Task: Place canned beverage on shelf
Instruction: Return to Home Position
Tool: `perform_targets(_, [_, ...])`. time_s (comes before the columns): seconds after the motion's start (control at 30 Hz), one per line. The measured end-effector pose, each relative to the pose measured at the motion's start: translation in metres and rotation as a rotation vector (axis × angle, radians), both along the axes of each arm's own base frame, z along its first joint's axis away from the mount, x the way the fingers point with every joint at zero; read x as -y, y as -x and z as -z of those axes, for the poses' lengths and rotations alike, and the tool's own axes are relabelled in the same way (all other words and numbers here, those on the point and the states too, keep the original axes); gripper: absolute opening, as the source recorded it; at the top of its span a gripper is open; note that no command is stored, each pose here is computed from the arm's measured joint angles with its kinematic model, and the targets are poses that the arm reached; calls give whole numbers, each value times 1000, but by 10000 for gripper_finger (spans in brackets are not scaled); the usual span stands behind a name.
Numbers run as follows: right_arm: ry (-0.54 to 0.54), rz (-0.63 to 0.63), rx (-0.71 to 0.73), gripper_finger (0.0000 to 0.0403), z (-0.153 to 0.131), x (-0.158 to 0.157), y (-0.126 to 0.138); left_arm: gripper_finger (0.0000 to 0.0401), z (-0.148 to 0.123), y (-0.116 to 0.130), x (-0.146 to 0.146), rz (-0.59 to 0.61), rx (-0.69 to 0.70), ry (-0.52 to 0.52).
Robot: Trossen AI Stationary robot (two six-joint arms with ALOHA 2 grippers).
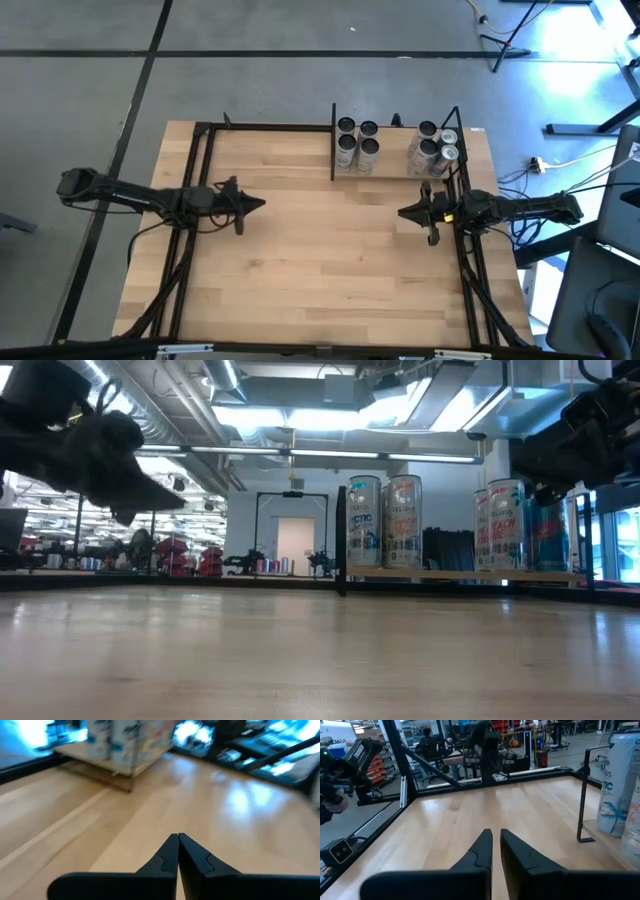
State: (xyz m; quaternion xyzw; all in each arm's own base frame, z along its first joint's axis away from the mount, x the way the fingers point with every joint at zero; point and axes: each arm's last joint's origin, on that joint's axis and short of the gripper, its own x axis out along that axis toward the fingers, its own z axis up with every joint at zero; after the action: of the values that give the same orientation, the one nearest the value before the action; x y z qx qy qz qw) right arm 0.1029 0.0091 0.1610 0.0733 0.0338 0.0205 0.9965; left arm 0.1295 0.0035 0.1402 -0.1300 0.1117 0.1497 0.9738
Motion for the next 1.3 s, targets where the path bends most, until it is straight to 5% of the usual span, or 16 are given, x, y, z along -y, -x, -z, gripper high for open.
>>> perform_targets(0.37, [-9,-50,-20,24,2,-1,0,2,-26,14,3,102,242,2])
perform_targets(0.6, [-8,-50,-21,24,2,-1,0,2,-22,21,0,26,177,-133])
perform_targets(1.3, [-8,-50,-23,24,2,-1,0,2,-23,22,-2,-45,178,-143])
